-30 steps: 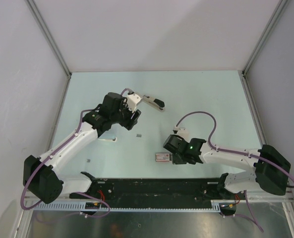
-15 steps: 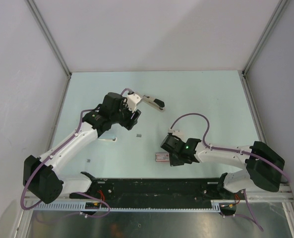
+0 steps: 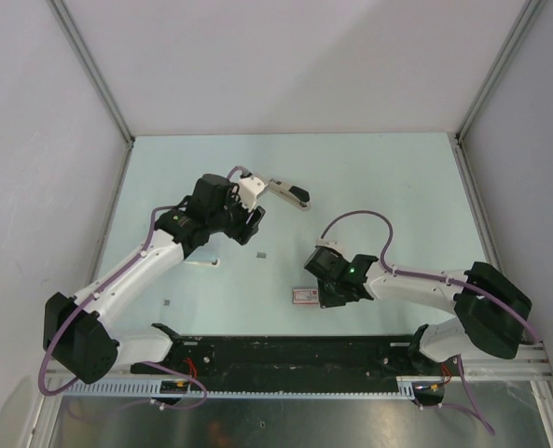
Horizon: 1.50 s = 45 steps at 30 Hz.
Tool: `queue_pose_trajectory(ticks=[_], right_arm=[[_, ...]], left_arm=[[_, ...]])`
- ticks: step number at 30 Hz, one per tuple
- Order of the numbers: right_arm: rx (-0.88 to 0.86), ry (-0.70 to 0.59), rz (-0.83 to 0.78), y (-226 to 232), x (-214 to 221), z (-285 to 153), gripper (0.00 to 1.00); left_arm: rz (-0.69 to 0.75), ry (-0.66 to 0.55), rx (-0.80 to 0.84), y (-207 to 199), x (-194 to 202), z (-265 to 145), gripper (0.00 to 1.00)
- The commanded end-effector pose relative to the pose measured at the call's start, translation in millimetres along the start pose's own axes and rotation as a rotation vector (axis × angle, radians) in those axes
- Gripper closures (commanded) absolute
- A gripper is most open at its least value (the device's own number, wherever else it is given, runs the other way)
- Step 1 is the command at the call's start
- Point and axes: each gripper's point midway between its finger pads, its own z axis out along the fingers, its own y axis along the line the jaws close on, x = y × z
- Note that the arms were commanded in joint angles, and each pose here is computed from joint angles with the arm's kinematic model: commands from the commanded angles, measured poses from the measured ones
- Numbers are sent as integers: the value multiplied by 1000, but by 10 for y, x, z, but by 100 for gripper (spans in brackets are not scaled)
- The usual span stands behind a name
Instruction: Unload the staples from the stapler
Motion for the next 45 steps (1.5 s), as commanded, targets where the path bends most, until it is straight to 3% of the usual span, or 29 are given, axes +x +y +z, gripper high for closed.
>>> queue_pose_trajectory(ticks=[1,20,24,28,31,33,39,45], right_arm=[[-17,-5,-12,9,-57,36,100],[-49,-24,-10,39,-148,4,100],[-132,-106,-12,208,-381,-230,98],[-209,-246,-33,339,-740,-536,87],[-215,-299,-29,323,-866,-598,74],[-209,-322,-18,306,-885,-560,70],[-155,-310,72,223,-678,-302,77],[-118,-390,75,181,-564,-354,77]], left_arm=[[15,-57,5,2,-124,-101,34],[15,-60,13,-11,-132,-101,34],[15,-61,13,-12,-134,-109,34],[35,-58,58,-86,-104,-82,33],[76,-41,102,-168,-34,-16,29],[117,-14,123,-208,34,69,27],[277,98,206,-339,334,419,24],[426,183,295,-436,623,694,21]])
